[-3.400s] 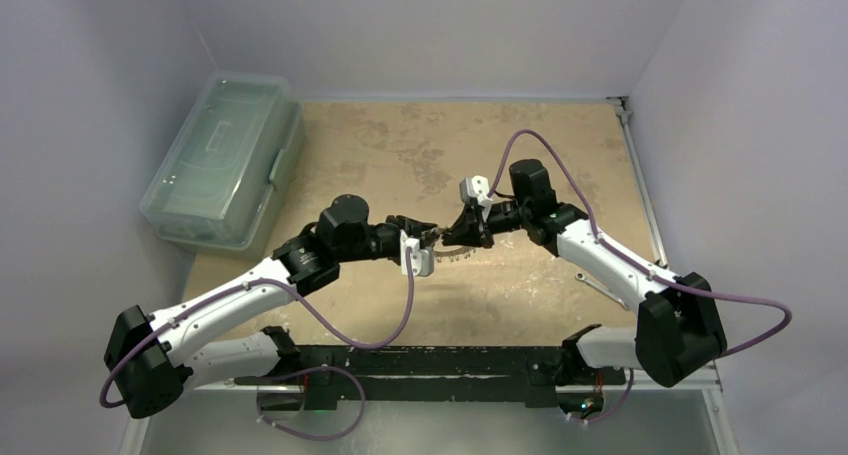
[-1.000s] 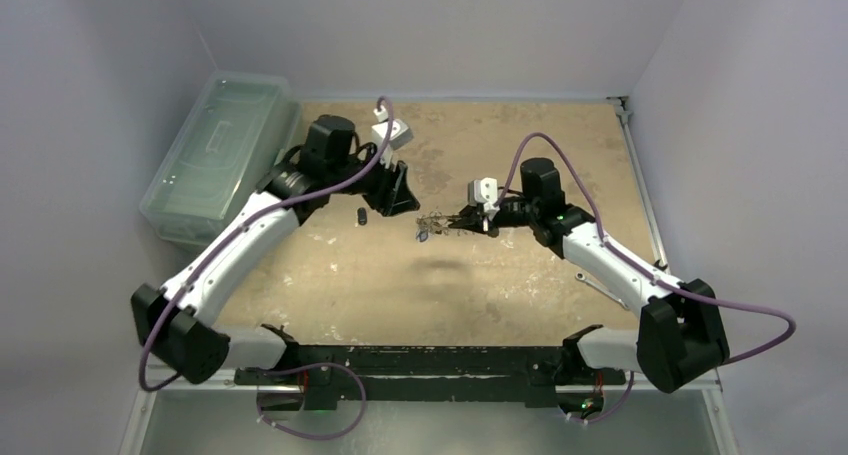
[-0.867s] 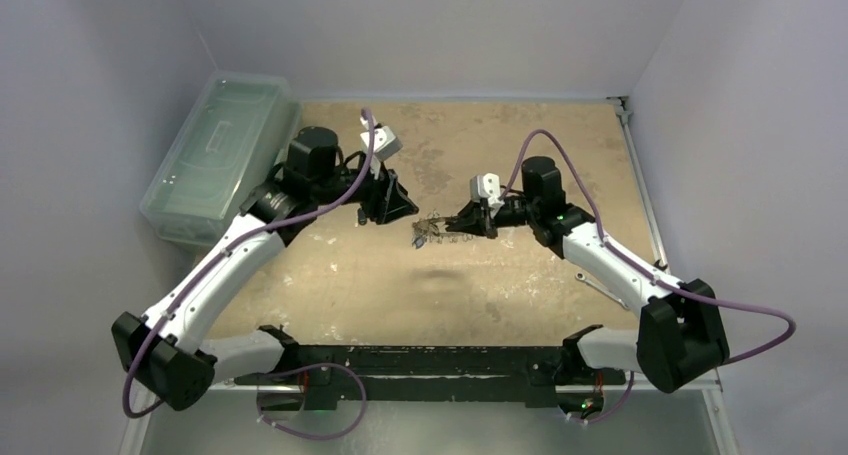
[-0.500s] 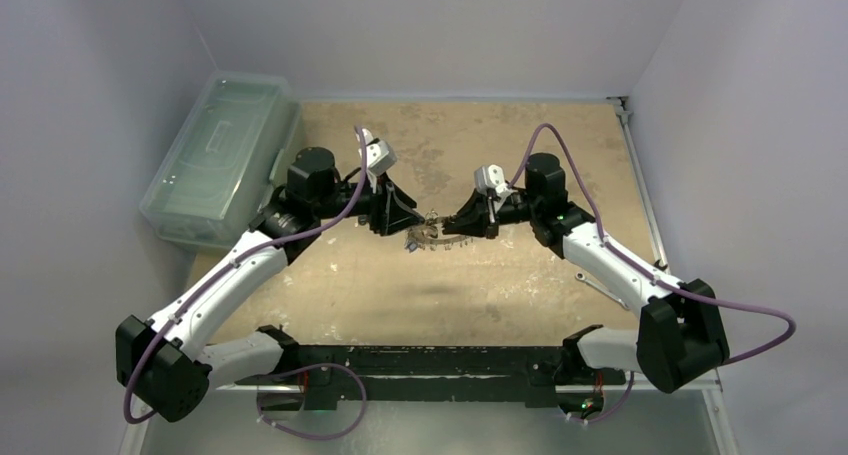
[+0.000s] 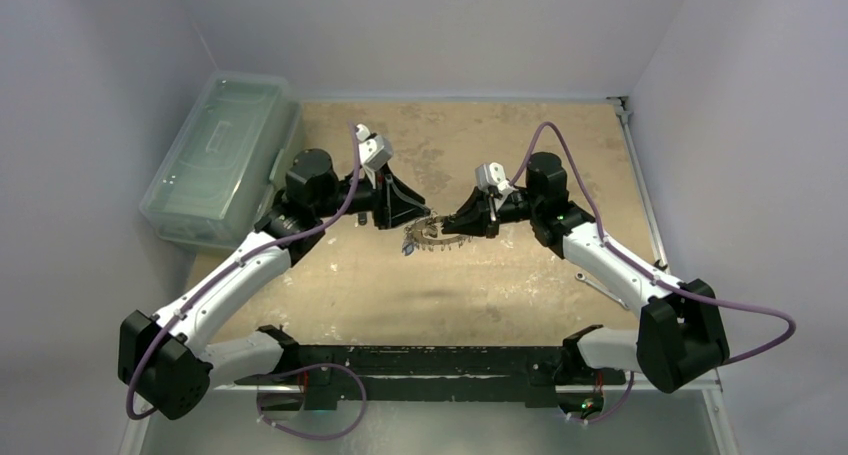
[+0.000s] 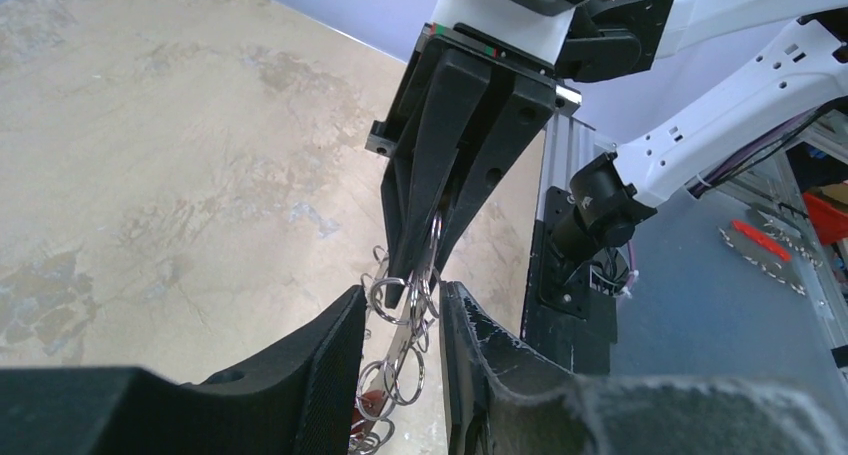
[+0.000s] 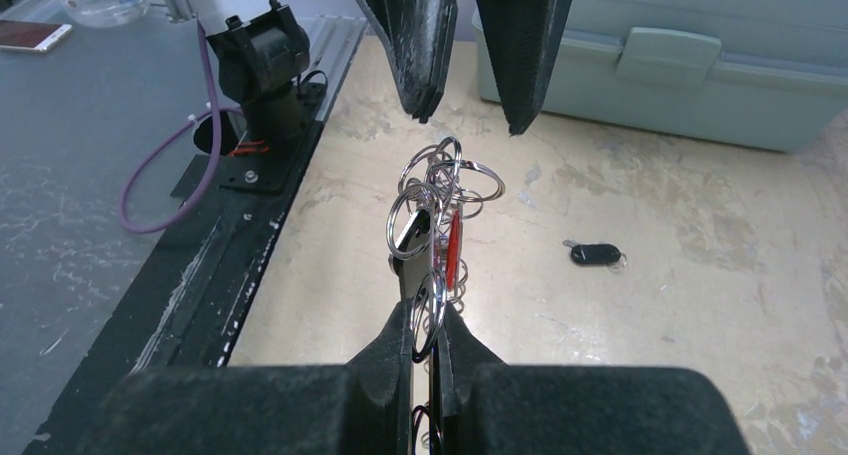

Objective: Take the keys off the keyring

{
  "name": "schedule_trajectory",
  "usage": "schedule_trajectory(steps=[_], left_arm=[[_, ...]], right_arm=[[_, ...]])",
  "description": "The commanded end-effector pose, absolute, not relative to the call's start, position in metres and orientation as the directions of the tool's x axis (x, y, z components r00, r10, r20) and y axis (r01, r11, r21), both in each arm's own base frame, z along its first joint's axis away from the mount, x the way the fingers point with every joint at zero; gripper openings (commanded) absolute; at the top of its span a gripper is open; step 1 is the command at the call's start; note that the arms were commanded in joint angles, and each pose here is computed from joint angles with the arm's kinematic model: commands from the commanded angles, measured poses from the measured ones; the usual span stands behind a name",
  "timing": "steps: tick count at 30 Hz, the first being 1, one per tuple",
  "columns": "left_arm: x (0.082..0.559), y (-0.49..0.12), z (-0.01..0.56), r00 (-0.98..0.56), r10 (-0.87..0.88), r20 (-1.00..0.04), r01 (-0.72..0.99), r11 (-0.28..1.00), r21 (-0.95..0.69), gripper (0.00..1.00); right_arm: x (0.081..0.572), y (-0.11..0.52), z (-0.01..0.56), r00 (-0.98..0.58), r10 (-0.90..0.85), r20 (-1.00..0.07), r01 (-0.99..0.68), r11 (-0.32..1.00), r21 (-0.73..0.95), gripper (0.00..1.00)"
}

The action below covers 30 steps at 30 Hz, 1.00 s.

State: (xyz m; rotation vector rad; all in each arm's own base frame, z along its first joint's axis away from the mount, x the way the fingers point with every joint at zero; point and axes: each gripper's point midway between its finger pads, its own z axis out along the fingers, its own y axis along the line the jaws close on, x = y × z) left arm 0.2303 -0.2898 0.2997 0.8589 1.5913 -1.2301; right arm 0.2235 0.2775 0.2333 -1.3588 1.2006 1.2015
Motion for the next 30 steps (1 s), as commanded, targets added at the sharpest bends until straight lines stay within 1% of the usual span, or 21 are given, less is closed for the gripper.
schedule_trajectory(steps=[1,8,13,16,21,24,30], left_arm=[[0.226,-0.293,0.298,-0.339,-0.019,-0.941,0.914,0.232,-0.333,0.32],[0.224,-0.292,0.288,-0.371,-0.013,-0.929,0.901,0.24,-0.363,0.31],[0.222,-0.295,0.296,-0.365,-0.026,-0.931,0.905,0.223,-0.362,0.22],[0.22,-0.298,0.3,-0.363,-0.027,-0.931,0.909,0.208,-0.36,0.13],[0.214,-0.302,0.296,-0.373,-0.011,-0.928,0.91,0.192,-0.368,0.08],[0.213,-0.302,0.295,-0.374,-0.002,-0.928,0.909,0.199,-0.366,0.0],[0.222,-0.295,0.304,-0.327,0.023,-0.945,0.911,0.274,-0.308,0.0]], right_arm=[[0.224,0.278,0.256,0.115,-0.041,-0.993,-0.988,-0.104,-0.11,0.0],[0.224,0.279,0.257,0.113,-0.04,-0.993,-0.988,-0.106,-0.108,0.0],[0.225,0.279,0.255,0.11,-0.042,-0.993,-0.989,-0.104,-0.105,0.0],[0.226,0.279,0.255,0.108,-0.043,-0.993,-0.989,-0.102,-0.104,0.0],[0.228,0.28,0.255,0.105,-0.043,-0.994,-0.99,-0.1,-0.101,0.0],[0.229,0.28,0.255,0.104,-0.044,-0.994,-0.991,-0.094,-0.1,0.0],[0.238,0.279,0.25,0.129,-0.067,-0.989,-0.991,-0.054,-0.126,0.0]])
